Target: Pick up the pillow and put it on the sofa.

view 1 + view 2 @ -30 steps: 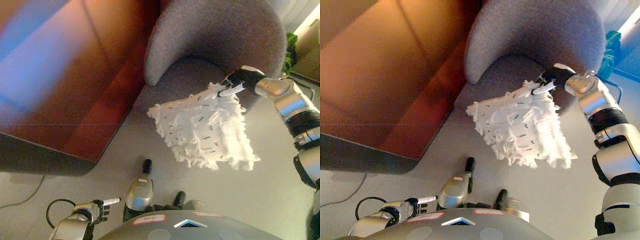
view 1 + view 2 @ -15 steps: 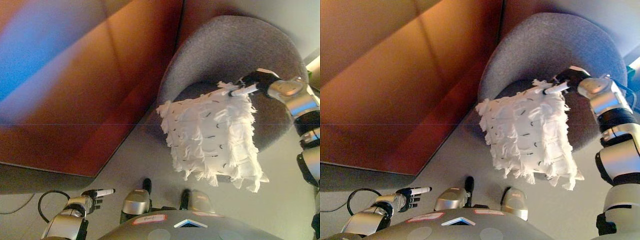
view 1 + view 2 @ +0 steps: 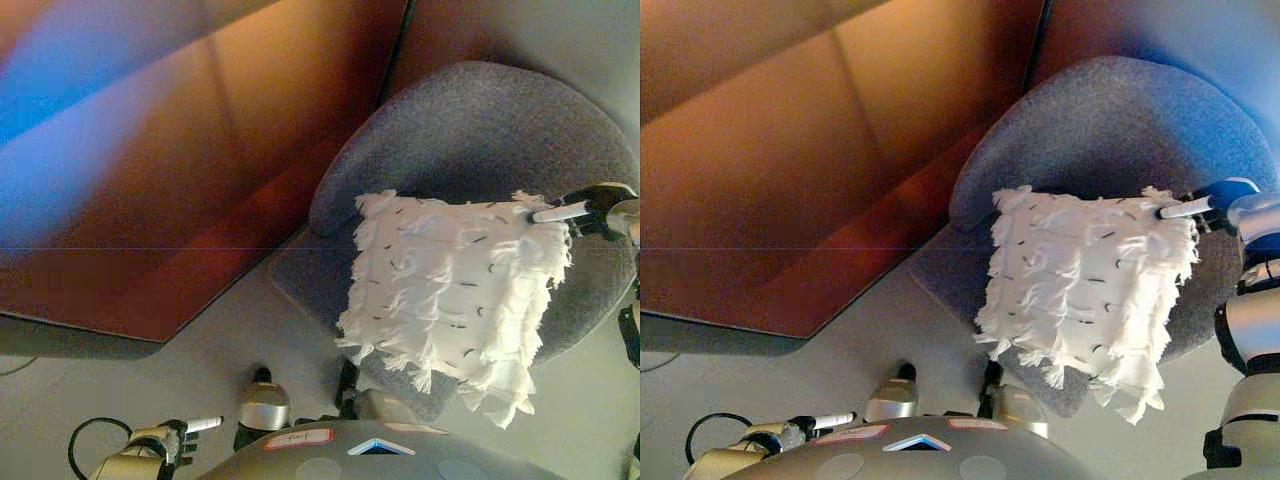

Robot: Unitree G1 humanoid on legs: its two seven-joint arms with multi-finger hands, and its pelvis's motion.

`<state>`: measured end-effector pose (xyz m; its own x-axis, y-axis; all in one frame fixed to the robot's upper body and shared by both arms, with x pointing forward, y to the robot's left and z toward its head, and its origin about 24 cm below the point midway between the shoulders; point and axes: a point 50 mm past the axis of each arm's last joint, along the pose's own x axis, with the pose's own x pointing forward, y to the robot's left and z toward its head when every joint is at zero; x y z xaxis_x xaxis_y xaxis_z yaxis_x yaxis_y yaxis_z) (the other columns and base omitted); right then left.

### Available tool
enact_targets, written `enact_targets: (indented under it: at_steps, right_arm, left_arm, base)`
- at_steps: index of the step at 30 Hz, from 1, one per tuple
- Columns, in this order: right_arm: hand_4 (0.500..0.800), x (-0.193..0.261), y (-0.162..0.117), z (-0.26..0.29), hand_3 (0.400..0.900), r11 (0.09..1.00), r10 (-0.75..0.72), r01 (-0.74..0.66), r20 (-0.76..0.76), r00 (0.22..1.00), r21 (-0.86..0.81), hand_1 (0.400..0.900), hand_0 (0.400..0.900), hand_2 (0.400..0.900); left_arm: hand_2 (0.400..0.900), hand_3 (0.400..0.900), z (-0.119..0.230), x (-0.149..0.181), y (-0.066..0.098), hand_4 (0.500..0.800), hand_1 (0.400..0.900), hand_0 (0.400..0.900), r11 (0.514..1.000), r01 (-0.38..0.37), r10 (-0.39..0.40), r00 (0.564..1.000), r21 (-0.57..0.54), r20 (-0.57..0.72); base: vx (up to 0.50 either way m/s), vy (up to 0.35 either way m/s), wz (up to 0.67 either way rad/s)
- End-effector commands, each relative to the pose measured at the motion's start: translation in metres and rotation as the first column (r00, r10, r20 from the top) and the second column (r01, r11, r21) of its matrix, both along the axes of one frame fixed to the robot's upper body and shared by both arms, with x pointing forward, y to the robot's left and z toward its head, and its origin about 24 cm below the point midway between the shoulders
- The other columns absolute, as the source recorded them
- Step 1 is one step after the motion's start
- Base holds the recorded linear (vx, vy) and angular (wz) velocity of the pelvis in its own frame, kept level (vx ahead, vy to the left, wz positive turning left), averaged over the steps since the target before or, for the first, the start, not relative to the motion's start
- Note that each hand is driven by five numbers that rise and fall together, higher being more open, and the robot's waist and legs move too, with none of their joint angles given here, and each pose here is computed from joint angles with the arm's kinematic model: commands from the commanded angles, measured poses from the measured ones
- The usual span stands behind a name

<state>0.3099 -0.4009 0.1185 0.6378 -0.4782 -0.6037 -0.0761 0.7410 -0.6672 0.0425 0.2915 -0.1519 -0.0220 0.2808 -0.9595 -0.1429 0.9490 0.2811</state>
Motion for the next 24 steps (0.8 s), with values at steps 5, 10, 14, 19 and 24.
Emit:
enact_targets:
  at_steps: [5,10,14,19,24]
  right_arm:
    - [0.8,0.002,-0.027,0.107,0.9,0.966,-0.116,0.172,0.271,0.956,-0.194,0.9,0.9,0.9]
    - [0.8,-0.001,-0.03,0.104,0.9,0.964,-0.117,0.168,0.239,0.964,-0.205,0.9,0.9,0.9]
    - [0.8,-0.006,-0.035,0.102,0.9,0.959,-0.136,0.186,0.23,0.964,-0.213,0.9,0.9,0.9]
    - [0.8,-0.016,-0.044,0.103,0.9,0.947,-0.168,0.224,0.24,0.956,-0.232,0.9,0.9,0.9]
    - [0.8,-0.025,-0.053,0.094,0.9,0.953,-0.184,0.249,0.321,0.929,-0.174,0.9,0.9,0.9]
  left_arm:
    - [0.9,0.9,0.013,-0.006,0.032,0.8,0.9,0.9,0.988,0.085,-0.074,0.994,0.128,-0.086]
    - [0.9,0.9,0.013,-0.003,0.031,0.8,0.9,0.9,0.989,0.085,-0.075,0.994,0.125,-0.081]
    - [0.9,0.9,0.014,0.001,0.032,0.8,0.9,0.9,0.989,0.084,-0.076,0.994,0.125,-0.073]
    - [0.9,0.9,0.016,0.004,0.035,0.8,0.9,0.9,0.989,0.082,-0.075,0.995,0.122,-0.065]
    - [0.9,0.9,0.017,0.006,0.037,0.8,0.9,0.9,0.993,0.05,-0.047,0.998,0.108,-0.032]
  base:
    - [0.039,-0.02,-0.09]
    - [0.04,-0.008,-0.08]
    - [0.013,-0.005,-0.09]
    - [-0.016,0.006,-0.12]
    - [-0.078,0.032,-0.18]
